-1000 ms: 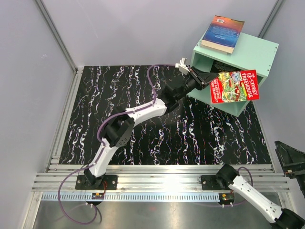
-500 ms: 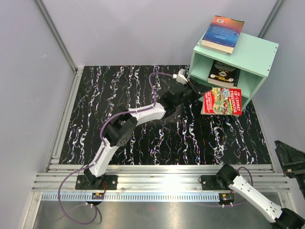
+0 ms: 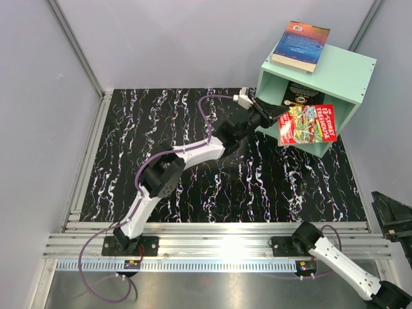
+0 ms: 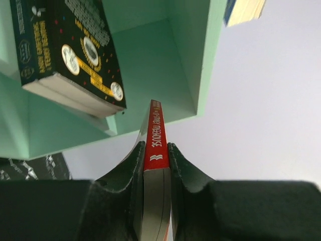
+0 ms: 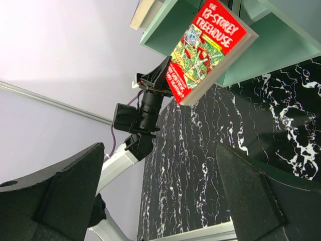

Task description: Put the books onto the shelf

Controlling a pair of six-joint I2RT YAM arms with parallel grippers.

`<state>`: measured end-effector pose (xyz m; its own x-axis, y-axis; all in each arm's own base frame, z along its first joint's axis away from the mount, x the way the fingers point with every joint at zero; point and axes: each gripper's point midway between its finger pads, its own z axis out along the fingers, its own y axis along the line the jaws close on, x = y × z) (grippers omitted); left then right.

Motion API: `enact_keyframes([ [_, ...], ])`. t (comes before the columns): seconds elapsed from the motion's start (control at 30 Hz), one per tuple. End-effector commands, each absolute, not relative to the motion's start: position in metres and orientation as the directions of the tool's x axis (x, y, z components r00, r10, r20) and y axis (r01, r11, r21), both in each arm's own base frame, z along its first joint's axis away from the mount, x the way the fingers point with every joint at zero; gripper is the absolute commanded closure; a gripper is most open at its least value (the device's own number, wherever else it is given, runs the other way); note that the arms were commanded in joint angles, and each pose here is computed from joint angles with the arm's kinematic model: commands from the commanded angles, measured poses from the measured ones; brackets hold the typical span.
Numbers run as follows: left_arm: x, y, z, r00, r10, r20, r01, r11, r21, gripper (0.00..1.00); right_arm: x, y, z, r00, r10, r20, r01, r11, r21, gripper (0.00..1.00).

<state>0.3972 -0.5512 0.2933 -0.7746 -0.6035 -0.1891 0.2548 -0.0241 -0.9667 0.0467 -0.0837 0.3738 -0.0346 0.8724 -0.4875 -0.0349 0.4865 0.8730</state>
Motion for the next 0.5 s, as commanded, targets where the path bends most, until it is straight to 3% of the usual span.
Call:
enact_keyframes([
  [0.0, 0.403, -0.537, 0.366, -0.711, -0.7, -0.076, 0.327, -0.233, -0.916, 1.0, 0.045, -0.095, 0.349, -0.046, 0.865, -0.5, 0.042, 0.502, 0.864, 0.0],
  [0.47, 0.455, -0.526, 0.383, -0.378, -0.901, 0.214, 0.203, -0.306, -0.93, 1.0, 0.037, -0.097, 0.344, -0.073, 0.877, -0.475, 0.047, 0.479, 0.877, 0.0],
])
